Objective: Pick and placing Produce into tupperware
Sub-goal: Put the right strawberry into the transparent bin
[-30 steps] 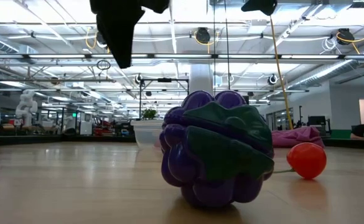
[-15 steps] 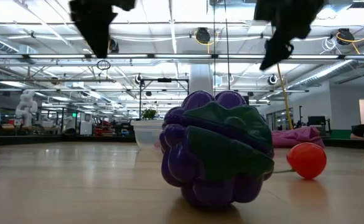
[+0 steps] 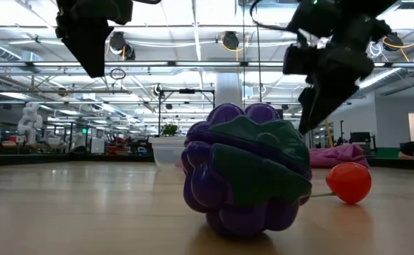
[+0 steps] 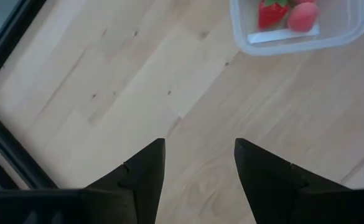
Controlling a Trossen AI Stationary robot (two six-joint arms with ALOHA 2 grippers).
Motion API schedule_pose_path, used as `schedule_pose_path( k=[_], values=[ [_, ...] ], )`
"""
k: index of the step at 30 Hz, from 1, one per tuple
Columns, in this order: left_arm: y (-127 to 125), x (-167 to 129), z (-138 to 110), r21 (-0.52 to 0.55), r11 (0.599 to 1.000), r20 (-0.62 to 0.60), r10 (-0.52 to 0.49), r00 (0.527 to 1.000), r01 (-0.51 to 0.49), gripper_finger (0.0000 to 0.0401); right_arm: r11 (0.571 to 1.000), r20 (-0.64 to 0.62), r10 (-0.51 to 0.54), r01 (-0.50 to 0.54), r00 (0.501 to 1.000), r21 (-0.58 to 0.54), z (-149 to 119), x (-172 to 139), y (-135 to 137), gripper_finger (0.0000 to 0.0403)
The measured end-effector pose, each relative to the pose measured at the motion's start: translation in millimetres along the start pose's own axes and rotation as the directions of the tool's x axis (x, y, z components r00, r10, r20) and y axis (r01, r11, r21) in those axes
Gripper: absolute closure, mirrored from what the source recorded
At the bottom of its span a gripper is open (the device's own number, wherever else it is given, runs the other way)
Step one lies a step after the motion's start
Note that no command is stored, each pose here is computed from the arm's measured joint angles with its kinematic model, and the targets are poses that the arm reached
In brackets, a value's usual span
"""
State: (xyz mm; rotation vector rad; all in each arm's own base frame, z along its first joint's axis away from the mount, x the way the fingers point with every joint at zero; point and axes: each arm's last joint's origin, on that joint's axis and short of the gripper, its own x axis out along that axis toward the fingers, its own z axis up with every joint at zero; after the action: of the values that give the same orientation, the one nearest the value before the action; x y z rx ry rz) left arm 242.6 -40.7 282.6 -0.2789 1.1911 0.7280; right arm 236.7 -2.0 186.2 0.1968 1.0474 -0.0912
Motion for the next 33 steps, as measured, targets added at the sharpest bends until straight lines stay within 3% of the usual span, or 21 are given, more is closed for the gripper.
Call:
schedule_pose_path(
  k=[13,33],
  values=[
    [2,2,6,0.007,1.0,0.011,-0.006,1.0,0.006,0.0203,0.992,-0.162,-0.091,0.075,0.983,-0.101,22,33,1,0.0099],
    [0,2,7,0.019,0.999,0.023,-0.029,0.999,0.029,0.0203,0.999,-0.151,-0.042,0.04,0.988,-0.018,23,33,9,0.0099]
  ],
)
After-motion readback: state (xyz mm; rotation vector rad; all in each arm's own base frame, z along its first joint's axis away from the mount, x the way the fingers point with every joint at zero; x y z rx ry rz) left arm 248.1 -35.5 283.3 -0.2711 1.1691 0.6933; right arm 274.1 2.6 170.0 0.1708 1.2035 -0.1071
